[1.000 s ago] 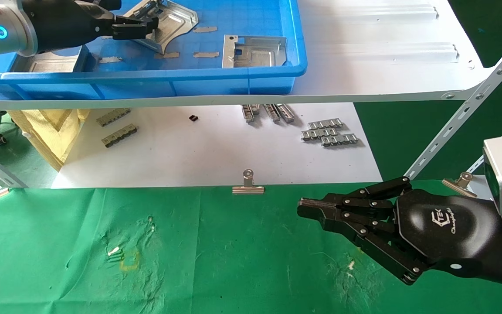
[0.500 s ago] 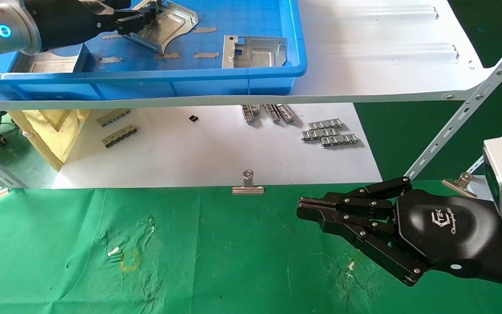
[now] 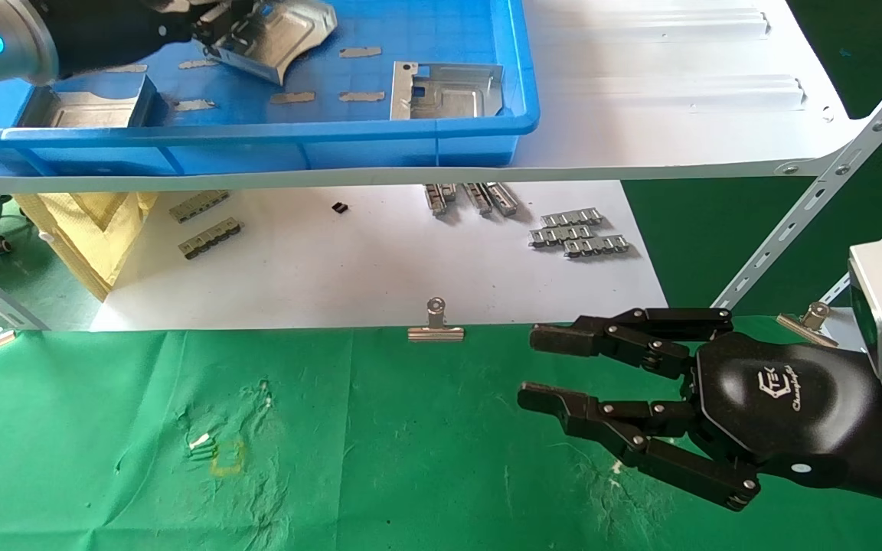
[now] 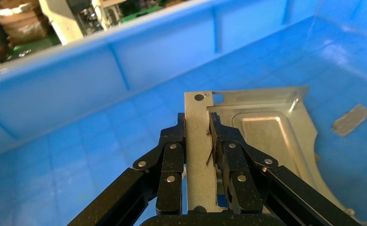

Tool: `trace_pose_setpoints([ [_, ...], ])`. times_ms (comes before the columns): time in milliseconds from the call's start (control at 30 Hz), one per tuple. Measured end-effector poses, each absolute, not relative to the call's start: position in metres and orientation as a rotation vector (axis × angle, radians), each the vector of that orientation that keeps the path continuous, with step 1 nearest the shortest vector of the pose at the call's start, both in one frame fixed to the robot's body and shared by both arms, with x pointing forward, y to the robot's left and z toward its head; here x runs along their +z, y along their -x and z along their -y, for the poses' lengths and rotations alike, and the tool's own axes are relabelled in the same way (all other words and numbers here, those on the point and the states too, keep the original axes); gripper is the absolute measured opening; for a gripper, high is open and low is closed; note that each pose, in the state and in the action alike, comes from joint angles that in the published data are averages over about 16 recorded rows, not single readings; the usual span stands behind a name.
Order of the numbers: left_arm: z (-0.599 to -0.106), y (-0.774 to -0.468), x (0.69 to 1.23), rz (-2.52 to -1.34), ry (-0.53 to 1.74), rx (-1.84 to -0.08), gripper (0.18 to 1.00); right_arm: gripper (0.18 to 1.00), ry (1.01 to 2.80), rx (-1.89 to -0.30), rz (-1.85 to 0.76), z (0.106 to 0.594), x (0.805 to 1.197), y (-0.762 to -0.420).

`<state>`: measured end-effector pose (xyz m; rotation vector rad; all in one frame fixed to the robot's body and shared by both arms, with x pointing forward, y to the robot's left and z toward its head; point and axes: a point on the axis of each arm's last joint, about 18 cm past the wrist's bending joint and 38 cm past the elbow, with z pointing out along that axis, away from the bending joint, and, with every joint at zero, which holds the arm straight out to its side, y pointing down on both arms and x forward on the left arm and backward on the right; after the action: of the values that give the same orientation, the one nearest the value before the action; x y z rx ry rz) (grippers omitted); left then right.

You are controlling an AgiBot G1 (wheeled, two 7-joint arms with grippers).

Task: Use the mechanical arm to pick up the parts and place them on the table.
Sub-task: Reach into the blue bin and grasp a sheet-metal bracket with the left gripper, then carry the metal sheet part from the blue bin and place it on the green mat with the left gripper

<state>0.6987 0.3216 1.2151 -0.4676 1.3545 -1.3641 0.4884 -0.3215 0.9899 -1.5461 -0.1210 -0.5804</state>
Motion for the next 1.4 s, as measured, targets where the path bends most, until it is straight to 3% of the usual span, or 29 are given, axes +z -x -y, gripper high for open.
trace_pose_setpoints([
  [233, -0.318, -0.673, 1.227, -1.396, 0.316, -1.403, 0.283, 0.521, 1.546, -0.58, 0.121, 0.321, 0.99, -0.488],
  [467, -0.308, -0.628, 1.221, -1.506, 0.017, -1.451, 0.273, 0.694, 1.546, -0.58, 0.121, 0.321, 0.99, -0.488],
  [833, -0.317, -0.572, 1.155, -1.656, -0.42, -1.345, 0.273, 0.902, 1.546, -0.58, 0.121, 0.321, 0.99, -0.488],
  [1133, -0.338, -0.568, 1.072, -1.82, -0.542, -1.114, 0.272, 0.981, 1.546, -0.58, 0.121, 0.321, 0.99, -0.488],
  [1400, -0.36, -0.596, 1.013, -1.97, -0.561, -0.899, 0.272, 1.0, 1.546, -0.58, 0.121, 0.321, 0.99, -0.488],
])
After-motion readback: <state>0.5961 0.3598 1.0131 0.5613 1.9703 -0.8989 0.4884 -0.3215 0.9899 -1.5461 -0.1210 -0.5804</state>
